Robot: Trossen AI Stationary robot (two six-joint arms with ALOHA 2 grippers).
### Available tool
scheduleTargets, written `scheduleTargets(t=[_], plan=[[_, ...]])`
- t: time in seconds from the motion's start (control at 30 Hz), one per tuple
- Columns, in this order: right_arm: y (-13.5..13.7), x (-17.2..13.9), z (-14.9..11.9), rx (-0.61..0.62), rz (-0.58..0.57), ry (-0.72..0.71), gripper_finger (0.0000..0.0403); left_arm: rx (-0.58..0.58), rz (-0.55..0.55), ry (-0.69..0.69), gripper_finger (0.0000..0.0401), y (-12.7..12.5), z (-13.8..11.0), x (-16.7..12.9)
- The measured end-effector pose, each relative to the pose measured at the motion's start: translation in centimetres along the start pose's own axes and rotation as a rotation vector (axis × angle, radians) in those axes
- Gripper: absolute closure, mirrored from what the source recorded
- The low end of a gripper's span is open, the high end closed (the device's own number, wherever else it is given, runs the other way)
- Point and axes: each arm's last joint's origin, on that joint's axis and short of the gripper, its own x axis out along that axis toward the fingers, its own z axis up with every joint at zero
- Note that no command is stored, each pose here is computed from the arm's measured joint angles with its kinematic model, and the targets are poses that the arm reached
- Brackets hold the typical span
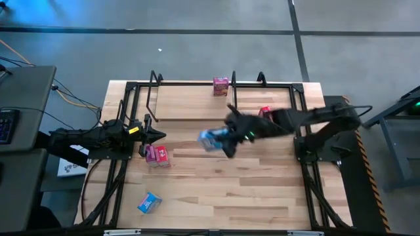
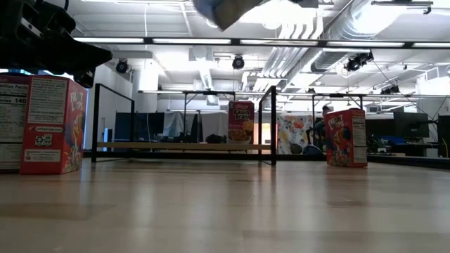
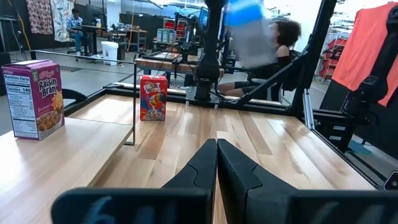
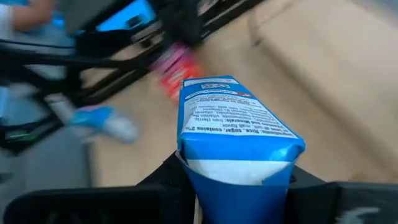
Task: Stack cereal on shelf
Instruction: Put the right blue cereal box on the shelf
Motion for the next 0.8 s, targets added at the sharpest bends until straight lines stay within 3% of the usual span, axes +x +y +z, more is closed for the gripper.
scheduleTargets(t=[0.13,0.33,0.6,0.8], plan=[[-1.5,2.6,3.9,-0.115,-0.092,-0.036,0.0319,0.000,0.000,0.000,0.0396,0.0,0.0,0.0],[-4.6,7.2,7.3,-0.156,-0.229,0.014,0.0319,0.000,0.000,0.000,0.0396,0.0,0.0,0.0],[-10.3,13.6,7.7,-0.073,-0.418,0.136,0.0318,0.000,0.000,0.000,0.0396,0.0,0.0,0.0],[-13.5,15.8,7.3,0.047,-0.486,0.180,0.0318,0.000,0.000,0.000,0.0396,0.0,0.0,0.0]])
